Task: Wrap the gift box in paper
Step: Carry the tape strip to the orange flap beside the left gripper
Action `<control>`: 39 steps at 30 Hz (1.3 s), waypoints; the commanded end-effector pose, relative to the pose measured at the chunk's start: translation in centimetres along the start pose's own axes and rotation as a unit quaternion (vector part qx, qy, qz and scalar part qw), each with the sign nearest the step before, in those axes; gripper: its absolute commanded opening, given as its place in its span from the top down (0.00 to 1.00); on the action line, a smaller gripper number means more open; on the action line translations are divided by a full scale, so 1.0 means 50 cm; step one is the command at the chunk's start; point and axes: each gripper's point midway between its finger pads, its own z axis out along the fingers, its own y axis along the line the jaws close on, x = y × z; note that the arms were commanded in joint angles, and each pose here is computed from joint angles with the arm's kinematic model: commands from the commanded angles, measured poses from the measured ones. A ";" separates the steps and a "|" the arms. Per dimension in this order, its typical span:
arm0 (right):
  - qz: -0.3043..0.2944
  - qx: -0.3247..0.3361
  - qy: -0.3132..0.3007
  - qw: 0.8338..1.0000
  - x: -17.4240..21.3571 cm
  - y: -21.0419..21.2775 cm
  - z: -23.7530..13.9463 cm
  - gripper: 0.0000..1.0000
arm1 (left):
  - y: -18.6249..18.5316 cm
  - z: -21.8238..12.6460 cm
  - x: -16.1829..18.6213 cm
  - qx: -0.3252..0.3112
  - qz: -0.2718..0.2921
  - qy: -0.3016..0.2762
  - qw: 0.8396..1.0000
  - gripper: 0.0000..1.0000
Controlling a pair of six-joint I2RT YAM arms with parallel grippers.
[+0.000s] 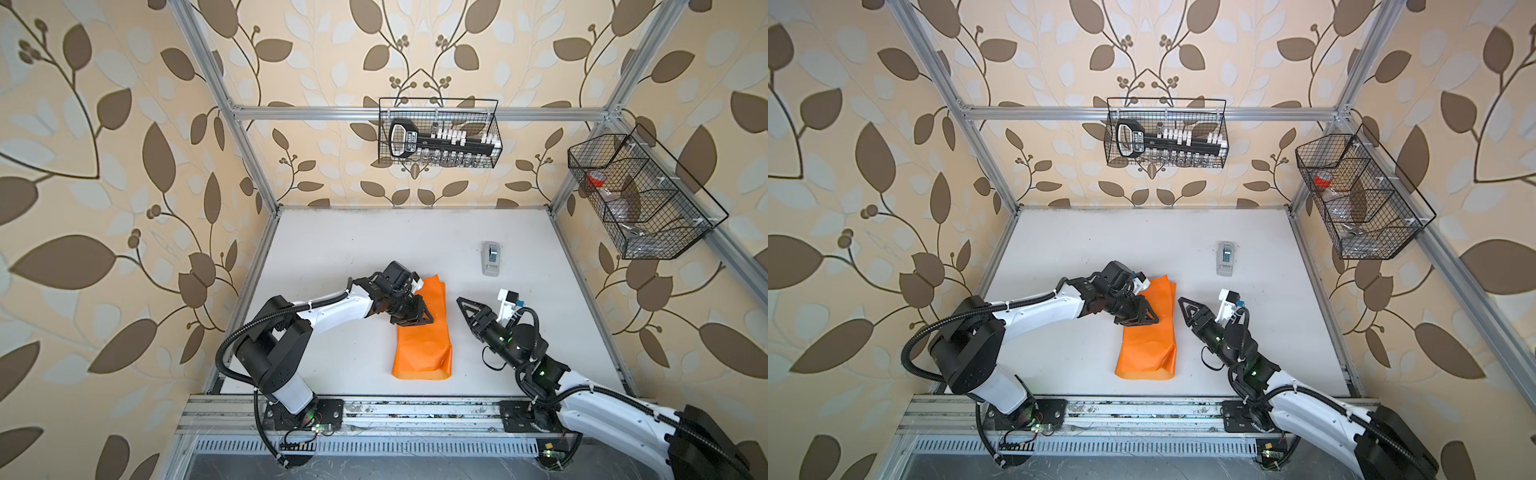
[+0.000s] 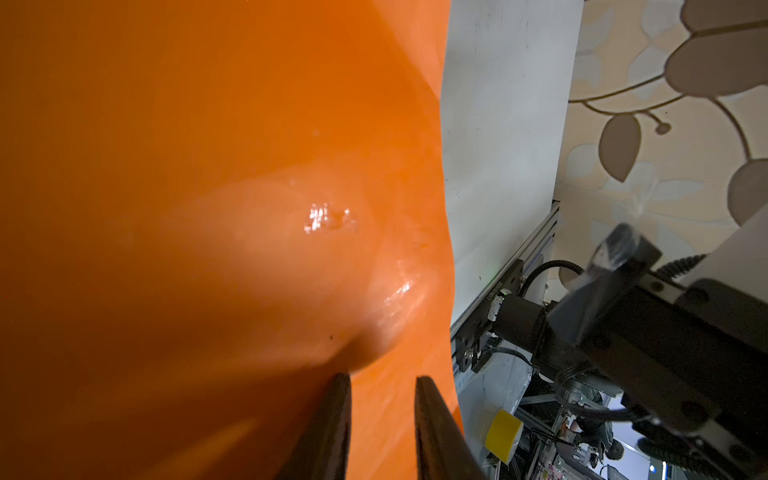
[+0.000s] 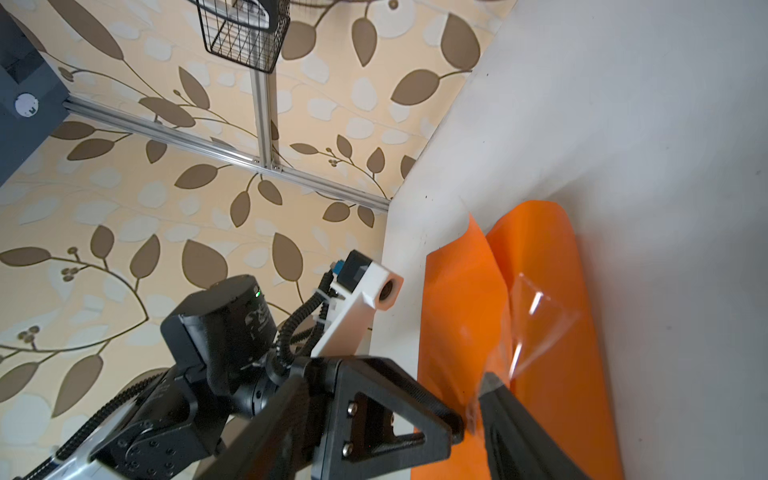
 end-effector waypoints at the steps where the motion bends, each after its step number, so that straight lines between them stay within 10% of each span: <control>1: 0.034 -0.025 -0.067 0.997 -0.030 0.022 0.002 0.24 | 0.067 0.007 0.035 -0.066 -0.042 0.024 0.997 0.70; 39: 0.013 0.006 -0.021 1.000 0.080 -0.037 0.092 0.13 | 0.071 0.010 0.040 -0.062 -0.048 0.023 0.997 0.71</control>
